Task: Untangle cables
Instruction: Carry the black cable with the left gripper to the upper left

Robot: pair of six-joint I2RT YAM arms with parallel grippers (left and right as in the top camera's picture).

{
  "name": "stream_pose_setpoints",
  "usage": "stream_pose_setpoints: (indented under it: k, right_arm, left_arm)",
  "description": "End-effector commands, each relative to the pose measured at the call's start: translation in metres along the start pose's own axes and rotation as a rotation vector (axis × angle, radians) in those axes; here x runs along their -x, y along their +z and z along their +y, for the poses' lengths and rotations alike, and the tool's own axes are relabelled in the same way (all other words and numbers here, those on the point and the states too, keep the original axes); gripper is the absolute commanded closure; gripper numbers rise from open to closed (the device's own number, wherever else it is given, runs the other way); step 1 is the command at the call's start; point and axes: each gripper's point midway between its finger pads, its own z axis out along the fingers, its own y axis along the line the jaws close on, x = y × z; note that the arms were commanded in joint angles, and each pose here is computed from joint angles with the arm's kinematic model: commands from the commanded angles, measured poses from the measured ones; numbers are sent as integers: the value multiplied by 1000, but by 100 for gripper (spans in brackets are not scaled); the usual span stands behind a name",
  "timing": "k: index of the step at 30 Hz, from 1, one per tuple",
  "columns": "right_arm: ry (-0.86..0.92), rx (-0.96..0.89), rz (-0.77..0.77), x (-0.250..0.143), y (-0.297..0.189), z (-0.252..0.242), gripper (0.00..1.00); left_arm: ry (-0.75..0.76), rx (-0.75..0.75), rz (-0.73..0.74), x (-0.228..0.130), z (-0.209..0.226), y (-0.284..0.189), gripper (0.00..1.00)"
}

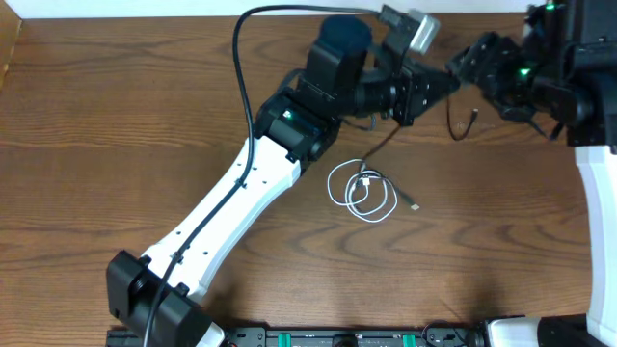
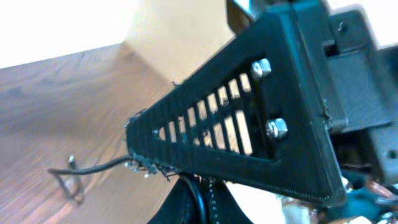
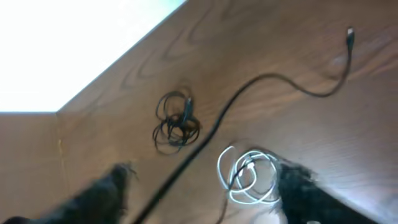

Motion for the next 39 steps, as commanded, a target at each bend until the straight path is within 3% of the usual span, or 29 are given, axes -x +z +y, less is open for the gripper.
stream_pose_setpoints:
  k: [1, 4, 10, 19, 30, 39]
  right_arm:
    - [-61, -55, 97, -24, 7, -14, 8]
    - [-28, -104, 82, -17, 4, -30, 2]
    - [-11, -136, 67, -5, 0, -49, 1]
    - [-24, -152, 81, -8, -1, -53, 1]
    - [-48, -173, 93, -11, -2, -58, 1]
    - [-63, -172, 91, -10, -2, -58, 1]
  left_arm:
    - [30, -87, -157, 54, -34, -19, 92]
    - [15, -105, -242, 79, -33, -33, 93]
    - [18, -129, -422, 127, -38, -63, 93]
    - [32, 11, -659, 183, -24, -105, 93]
    - [-14, 248, -726, 205, 64, -184, 93]
    - [-45, 346, -802, 218, 104, -262, 93]
